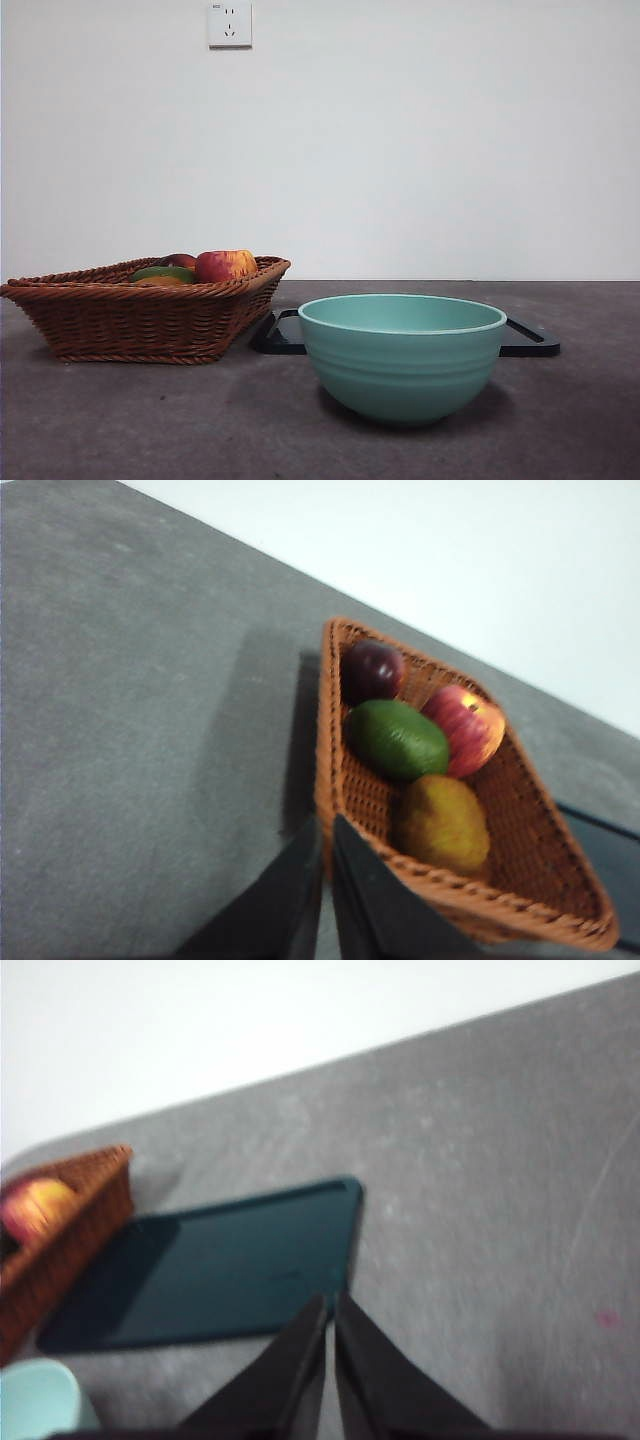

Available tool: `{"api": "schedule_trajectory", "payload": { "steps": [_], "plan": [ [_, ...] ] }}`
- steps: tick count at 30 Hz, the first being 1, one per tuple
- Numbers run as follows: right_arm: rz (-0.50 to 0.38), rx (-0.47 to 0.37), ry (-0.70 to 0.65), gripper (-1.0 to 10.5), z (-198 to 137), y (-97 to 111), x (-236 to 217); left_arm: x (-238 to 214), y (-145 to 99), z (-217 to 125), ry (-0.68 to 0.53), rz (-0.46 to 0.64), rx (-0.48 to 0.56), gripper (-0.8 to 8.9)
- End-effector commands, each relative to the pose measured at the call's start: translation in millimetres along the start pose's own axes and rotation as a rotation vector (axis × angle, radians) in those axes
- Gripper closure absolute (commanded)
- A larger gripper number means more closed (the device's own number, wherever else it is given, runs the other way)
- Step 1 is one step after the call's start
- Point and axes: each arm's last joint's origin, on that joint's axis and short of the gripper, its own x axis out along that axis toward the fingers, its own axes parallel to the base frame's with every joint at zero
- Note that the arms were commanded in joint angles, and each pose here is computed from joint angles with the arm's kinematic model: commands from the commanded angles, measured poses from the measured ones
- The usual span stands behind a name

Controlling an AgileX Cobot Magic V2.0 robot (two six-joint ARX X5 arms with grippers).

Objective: Pick up the wifruite, put it on the bowl, pick up the plate, put it on desk

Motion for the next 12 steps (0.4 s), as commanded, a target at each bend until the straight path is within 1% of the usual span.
{"api": "schedule_trajectory", "payload": {
  "steps": [1, 7, 10, 12],
  "plan": [
    [0.029, -0.002, -0.077, 9.4, 21, 10, -8, -8, -10, 18, -0.048, -0.027, -0.018, 7.97],
    [0.056, -0.030, -0.152, 9.4, 53, 26, -25, -25, -26, 45, -0.067, -0.035, 0.015, 7.97],
    [0.055, -0.050, -0.153, 9.4, 68, 34, -35, -34, -34, 60, -0.072, -0.037, 0.026, 7.98],
    [0.045, -0.079, -0.133, 9.4, 78, 39, -41, -40, -40, 70, -0.068, -0.034, 0.054, 7.98]
  ]
}}
